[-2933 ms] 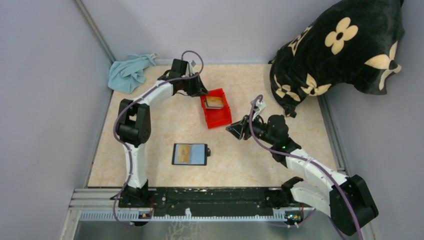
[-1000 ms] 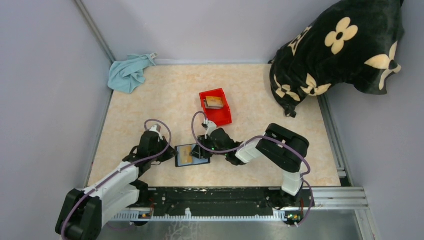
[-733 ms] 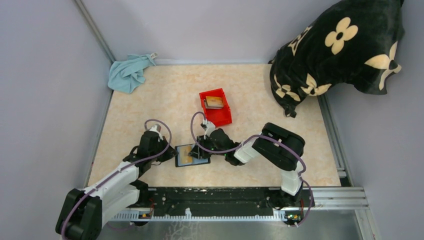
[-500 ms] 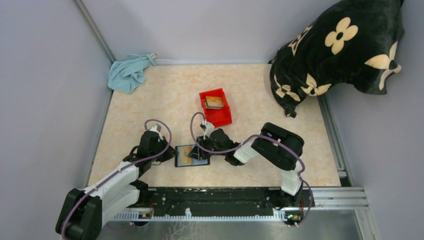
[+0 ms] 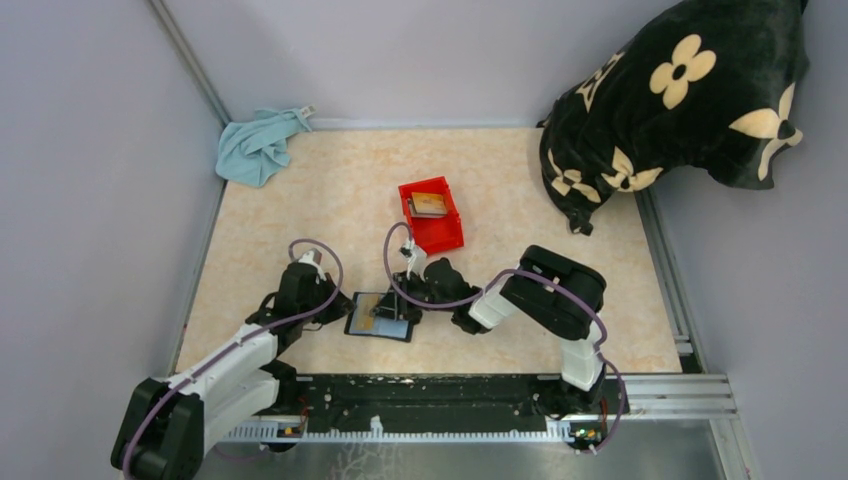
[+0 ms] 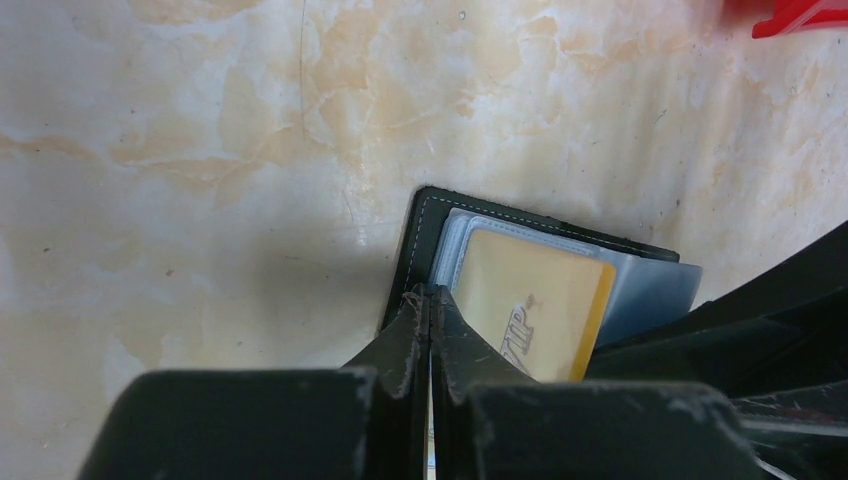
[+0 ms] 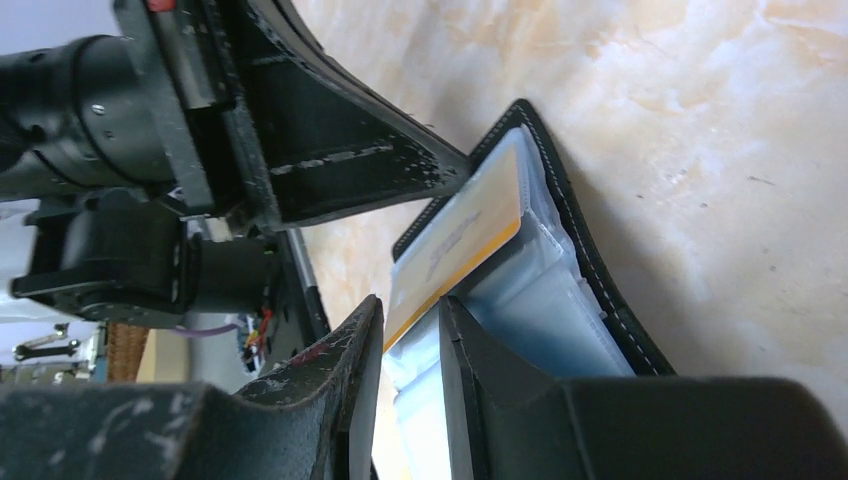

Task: Take the credit cards out of the card holder

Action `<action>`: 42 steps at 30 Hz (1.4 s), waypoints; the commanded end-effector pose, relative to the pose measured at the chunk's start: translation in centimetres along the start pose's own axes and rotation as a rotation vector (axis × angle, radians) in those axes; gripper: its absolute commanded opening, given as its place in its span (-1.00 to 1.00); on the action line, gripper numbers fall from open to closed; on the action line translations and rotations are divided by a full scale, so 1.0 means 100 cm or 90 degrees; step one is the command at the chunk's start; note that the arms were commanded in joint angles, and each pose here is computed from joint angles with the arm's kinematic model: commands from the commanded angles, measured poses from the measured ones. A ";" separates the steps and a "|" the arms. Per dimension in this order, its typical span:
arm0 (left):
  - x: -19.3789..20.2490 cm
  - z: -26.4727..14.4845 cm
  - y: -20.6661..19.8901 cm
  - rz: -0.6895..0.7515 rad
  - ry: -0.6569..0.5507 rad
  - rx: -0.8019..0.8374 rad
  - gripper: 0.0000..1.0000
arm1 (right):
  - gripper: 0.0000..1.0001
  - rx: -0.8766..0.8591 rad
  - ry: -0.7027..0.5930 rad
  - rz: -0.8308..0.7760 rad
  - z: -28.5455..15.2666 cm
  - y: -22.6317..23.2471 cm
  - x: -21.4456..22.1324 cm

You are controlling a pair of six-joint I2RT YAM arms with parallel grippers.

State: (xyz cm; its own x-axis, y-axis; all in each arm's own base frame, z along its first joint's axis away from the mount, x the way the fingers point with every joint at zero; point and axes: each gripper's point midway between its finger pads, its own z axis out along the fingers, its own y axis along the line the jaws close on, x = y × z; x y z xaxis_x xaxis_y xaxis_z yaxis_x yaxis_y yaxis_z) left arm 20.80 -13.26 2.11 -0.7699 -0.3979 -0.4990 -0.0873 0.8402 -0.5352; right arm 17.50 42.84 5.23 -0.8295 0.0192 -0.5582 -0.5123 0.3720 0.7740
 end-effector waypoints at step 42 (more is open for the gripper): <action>0.032 -0.006 -0.001 -0.024 0.028 0.051 -1.00 | -0.48 -0.052 -0.028 0.055 0.006 0.002 -0.038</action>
State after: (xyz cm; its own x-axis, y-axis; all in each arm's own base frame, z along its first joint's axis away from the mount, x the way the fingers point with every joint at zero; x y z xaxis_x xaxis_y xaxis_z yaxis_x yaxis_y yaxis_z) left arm 19.49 -13.87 2.20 -0.7523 -0.4325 -0.4970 -0.0615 0.7972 -0.6006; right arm 20.57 42.49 4.72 -0.8849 0.0759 -0.4596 -0.4072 0.3529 0.8424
